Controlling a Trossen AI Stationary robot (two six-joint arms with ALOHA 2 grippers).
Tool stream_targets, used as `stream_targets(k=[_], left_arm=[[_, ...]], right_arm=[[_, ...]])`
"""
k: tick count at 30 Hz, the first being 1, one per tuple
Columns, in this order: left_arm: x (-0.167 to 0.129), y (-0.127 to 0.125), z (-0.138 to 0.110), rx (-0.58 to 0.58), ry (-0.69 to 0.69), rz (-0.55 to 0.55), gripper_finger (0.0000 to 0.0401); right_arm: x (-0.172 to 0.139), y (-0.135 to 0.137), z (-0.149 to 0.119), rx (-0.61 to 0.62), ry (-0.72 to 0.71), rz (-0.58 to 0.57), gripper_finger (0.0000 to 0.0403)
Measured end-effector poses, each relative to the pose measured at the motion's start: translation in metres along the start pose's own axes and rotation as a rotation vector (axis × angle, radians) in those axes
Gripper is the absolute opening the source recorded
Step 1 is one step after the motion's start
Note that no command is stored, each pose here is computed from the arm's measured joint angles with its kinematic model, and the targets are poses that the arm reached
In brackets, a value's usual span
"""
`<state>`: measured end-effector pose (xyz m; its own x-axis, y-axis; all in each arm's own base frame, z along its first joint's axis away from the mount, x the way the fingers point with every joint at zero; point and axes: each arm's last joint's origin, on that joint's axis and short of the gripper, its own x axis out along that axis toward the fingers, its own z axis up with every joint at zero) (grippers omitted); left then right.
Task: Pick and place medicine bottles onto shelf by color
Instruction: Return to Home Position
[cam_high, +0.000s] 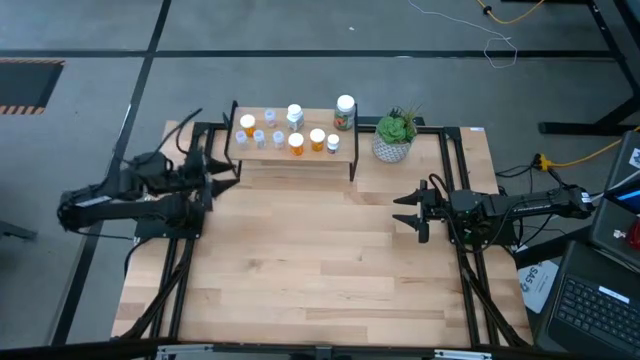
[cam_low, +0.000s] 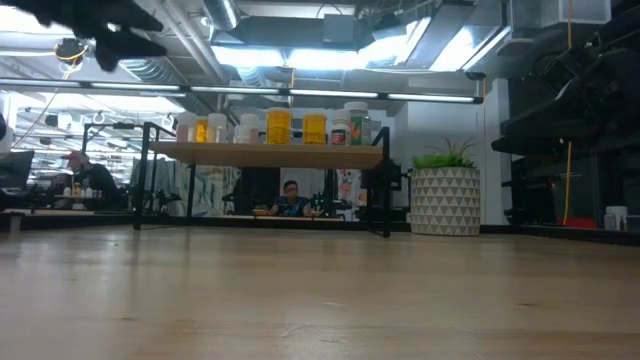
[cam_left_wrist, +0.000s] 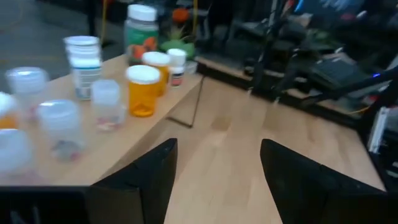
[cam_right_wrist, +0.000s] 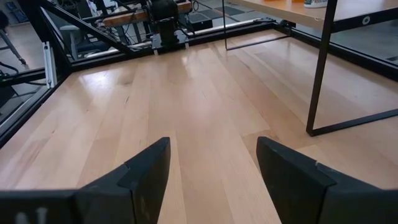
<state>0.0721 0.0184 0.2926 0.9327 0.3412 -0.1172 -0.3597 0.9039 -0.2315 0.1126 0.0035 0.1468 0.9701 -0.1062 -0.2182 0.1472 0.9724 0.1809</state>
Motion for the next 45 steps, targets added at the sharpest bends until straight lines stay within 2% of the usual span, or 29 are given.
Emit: stream_targets(k=[7,13,21,45], left_arm=[[0.017,0.008,-0.055,0.023,-0.107,-0.074,0.0225],[0.025,0.006,-0.081,0.125,-0.163,-0.198,0.0225],[0.034,0.005,-0.109,0.127,-0.237,-0.271,0.0225],[0.035,0.004,-0.114,0.124,-0.182,-0.278,0.0225]], right_arm=[[0.0,0.0,0.0,0.0,0.0,0.0,0.0241],[0.0,0.0,0.0,0.0,-0.001,0.0,0.0241],[0.0,0.0,0.0,0.0,0.0,0.0,0.0241],[0.0,0.0,0.0,0.0,0.0,0.0,0.0241]])
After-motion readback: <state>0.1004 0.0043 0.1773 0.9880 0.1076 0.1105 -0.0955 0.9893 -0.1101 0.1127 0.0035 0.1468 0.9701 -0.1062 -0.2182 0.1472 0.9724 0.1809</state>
